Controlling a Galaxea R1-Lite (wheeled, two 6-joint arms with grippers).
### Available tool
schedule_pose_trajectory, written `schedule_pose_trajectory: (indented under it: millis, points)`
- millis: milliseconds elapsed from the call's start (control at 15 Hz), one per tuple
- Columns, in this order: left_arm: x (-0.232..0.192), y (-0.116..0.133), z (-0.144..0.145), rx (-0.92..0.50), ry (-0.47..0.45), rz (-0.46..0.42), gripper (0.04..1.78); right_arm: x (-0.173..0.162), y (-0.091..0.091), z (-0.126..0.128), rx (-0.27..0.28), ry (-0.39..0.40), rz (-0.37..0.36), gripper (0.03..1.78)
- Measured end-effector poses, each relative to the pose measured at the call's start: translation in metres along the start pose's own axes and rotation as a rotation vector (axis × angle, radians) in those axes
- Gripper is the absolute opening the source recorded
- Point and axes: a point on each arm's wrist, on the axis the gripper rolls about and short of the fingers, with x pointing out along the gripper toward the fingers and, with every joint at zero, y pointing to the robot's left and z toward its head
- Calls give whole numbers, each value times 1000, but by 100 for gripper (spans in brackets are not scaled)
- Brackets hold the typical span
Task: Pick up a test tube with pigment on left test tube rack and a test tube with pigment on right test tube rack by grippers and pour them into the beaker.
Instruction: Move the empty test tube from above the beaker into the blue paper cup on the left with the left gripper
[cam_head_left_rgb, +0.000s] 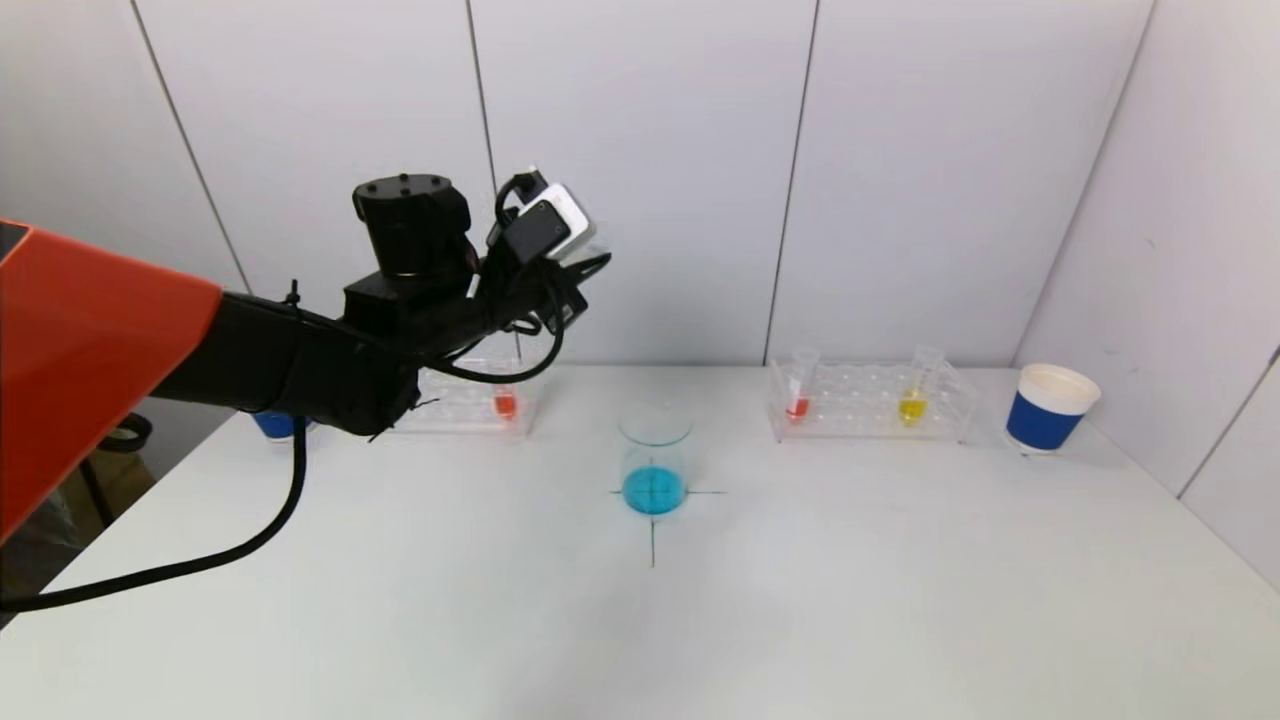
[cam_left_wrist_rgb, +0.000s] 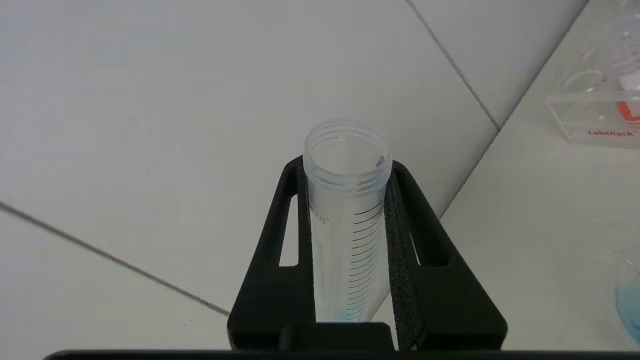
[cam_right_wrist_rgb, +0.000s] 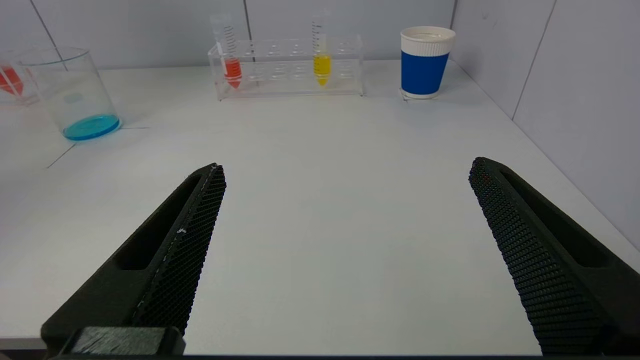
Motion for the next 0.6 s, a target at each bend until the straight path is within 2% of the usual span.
schedule_pose_trajectory:
  millis: [333, 467, 600]
  points:
    - [-31, 30, 37, -208, 168, 143, 43, 0, 0, 0, 0, 0, 0, 177]
    - [-44, 48, 56, -300, 224, 243, 43, 0, 0, 0, 0, 0, 0, 177]
    - [-58, 72, 72, -361, 266, 381, 43, 0, 0, 0, 0, 0, 0, 177]
